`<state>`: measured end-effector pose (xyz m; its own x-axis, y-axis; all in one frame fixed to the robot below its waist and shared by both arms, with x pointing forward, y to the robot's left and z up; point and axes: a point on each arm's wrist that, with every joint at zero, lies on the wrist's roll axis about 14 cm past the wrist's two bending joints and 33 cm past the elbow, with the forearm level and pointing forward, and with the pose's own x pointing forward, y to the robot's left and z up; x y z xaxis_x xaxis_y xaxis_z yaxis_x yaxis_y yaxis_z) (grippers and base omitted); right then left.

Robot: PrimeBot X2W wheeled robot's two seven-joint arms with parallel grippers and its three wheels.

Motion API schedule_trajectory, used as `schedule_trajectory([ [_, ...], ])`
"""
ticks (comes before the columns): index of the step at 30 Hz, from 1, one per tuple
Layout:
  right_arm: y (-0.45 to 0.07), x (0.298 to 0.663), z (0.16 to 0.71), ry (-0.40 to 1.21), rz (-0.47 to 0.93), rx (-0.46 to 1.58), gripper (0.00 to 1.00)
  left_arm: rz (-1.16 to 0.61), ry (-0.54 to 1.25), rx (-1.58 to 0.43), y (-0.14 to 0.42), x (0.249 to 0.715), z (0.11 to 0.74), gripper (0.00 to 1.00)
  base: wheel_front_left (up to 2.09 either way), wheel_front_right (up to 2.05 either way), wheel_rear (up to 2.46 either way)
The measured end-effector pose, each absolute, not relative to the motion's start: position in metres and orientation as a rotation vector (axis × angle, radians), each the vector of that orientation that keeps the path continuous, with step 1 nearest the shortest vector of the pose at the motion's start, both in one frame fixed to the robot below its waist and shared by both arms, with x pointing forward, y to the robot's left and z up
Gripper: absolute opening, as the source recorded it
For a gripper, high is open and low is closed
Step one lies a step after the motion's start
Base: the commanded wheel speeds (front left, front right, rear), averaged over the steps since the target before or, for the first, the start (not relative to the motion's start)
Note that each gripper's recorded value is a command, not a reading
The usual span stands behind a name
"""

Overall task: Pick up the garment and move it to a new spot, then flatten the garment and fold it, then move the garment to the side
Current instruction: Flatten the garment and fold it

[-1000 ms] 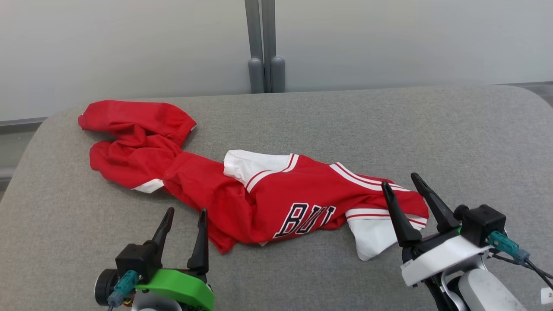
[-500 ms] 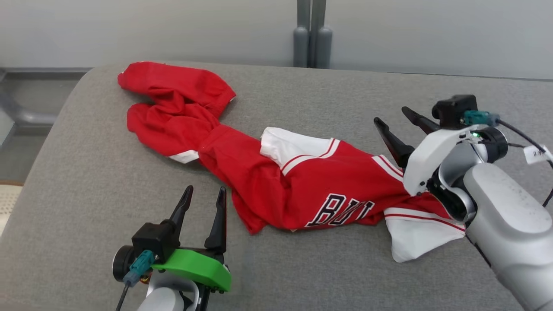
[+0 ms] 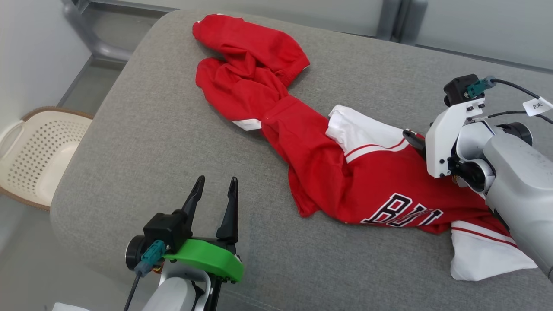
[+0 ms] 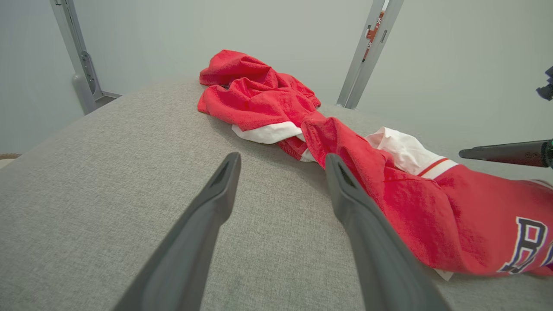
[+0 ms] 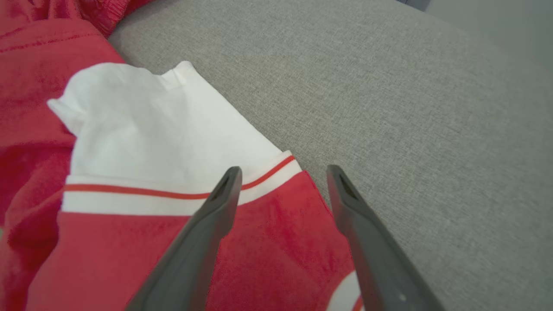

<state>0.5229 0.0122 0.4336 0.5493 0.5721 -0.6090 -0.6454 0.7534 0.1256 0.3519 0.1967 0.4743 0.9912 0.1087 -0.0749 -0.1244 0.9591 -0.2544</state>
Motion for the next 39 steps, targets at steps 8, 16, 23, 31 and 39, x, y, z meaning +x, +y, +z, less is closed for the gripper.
schedule_trajectory([
  [8, 0.026, 0.507, 0.385, 0.903, 0.77, -0.147, 0.44, 0.197, 0.091, -0.249, 0.218, 0.342, 0.463, 1.0, 0.0, 0.0, 0.0],
  [16, 0.017, 0.541, 0.414, 0.687, 0.739, -0.117, 0.0, 0.176, 0.098, -0.246, 0.213, 0.348, 0.46, 1.0, 0.0, 0.0, 0.0],
  [23, -0.017, 0.594, 0.443, 0.521, 0.62, -0.046, 0.0, 0.157, 0.117, -0.23, 0.208, 0.355, 0.453, 1.0, 0.0, 0.0, 0.0],
  [31, -0.084, 0.646, 0.453, 0.408, 0.408, -0.001, 0.0, 0.15, 0.147, -0.221, 0.206, 0.365, 0.443, 1.0, 0.0, 0.0, 0.0],
  [39, -0.114, 0.657, 0.468, 0.273, 0.292, 0.029, 1.0, 0.128, 0.153, -0.211, 0.202, 0.37, 0.44, 1.0, 0.0, 0.0, 0.0],
])
